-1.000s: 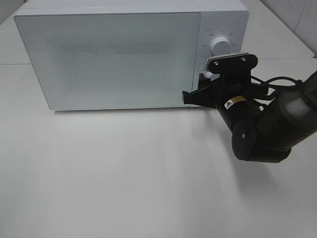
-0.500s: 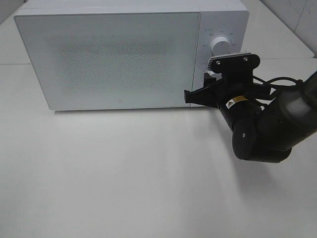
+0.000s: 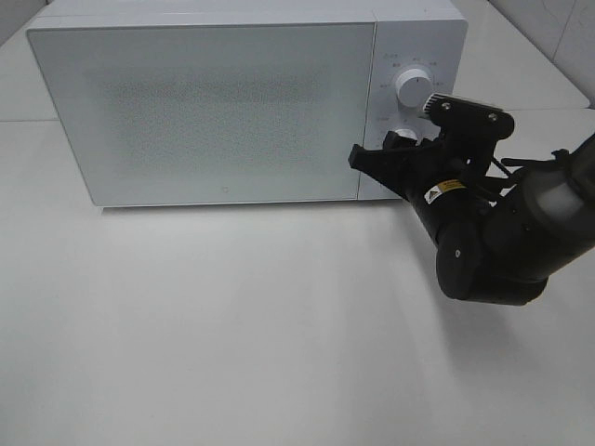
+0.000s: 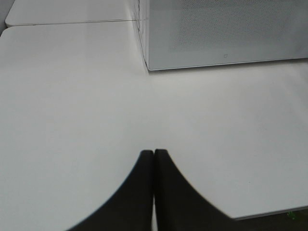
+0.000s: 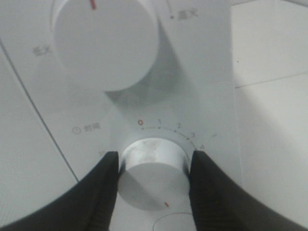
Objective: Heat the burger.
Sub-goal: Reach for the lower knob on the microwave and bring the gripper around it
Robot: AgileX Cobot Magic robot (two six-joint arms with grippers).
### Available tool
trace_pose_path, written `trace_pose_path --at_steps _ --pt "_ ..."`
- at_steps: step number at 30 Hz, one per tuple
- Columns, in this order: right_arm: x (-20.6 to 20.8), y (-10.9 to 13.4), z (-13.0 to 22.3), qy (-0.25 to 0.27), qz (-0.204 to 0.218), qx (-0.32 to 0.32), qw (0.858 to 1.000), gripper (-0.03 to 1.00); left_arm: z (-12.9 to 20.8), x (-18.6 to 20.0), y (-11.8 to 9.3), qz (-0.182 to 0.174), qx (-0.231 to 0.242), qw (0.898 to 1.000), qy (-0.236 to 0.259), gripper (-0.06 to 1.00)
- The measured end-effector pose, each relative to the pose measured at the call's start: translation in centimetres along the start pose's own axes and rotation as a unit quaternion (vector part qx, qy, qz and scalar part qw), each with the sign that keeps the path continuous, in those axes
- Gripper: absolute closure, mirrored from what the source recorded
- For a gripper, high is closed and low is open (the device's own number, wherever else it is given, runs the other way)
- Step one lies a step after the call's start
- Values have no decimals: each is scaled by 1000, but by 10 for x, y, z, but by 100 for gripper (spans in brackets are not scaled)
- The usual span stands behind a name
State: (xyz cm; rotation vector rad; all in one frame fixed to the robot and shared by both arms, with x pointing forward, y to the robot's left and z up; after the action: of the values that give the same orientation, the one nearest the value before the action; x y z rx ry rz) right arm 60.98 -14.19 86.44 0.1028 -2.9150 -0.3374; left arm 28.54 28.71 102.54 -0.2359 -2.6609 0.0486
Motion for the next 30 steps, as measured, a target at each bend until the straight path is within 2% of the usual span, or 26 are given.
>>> trace_pose_path --at_steps 1,2,3,4,5,6,7,8,9,10,11,12,13,15,20,30 --pt "0 0 0 -1 0 -33 999 55 0 0 0 0 0 1000 0 94" --pt "0 0 0 -1 1 -100 995 55 0 0 0 0 0 1000 0 94" --pt "0 0 0 -1 1 -100 995 55 0 0 0 0 0 1000 0 94" --pt "0 -1 0 -1 2 -141 990 55 0 0 0 0 0 1000 0 94" --pt "0 -1 0 -1 3 -226 974 55 0 0 0 0 0 1000 0 94" --pt "0 -1 0 -1 3 -226 974 55 0 0 0 0 0 1000 0 94" --pt "0 -1 0 -2 4 -299 954 55 0 0 0 0 0 1000 0 94" --pt "0 -1 0 -2 4 -299 954 55 0 0 0 0 0 1000 0 94" --pt "0 -2 0 -2 6 -369 929 55 0 0 0 0 0 1000 0 94" --pt "0 -2 0 -3 7 -405 914 55 0 0 0 0 0 1000 0 94" --pt "0 -2 0 -3 7 -405 914 55 0 0 0 0 0 1000 0 94" --pt "0 -2 0 -3 7 -467 884 55 0 0 0 0 0 1000 0 94" --pt "0 -2 0 -3 7 -467 884 55 0 0 0 0 0 1000 0 94" --pt "0 -2 1 -2 8 -518 855 55 0 0 0 0 0 1000 0 94" --pt "0 -2 1 -3 8 -538 843 55 0 0 0 0 0 1000 0 94" --pt "0 -3 2 -3 9 -539 842 55 0 0 0 0 0 1000 0 94"
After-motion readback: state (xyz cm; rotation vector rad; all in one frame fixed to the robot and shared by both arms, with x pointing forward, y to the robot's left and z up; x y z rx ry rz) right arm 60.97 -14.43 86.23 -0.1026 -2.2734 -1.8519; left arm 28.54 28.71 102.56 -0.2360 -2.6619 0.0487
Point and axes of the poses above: a point on each arm's last joint axis where the gripper is mounted, x pointing back along that axis away from the gripper, y along the wrist's bending axis when the last joint is at zero, z = x × y, the point moved 6 cm from there along -x, pointing out along that axis toward the gripper, and after that the axes turned 3 degrees about x, right-handed, at the moved point
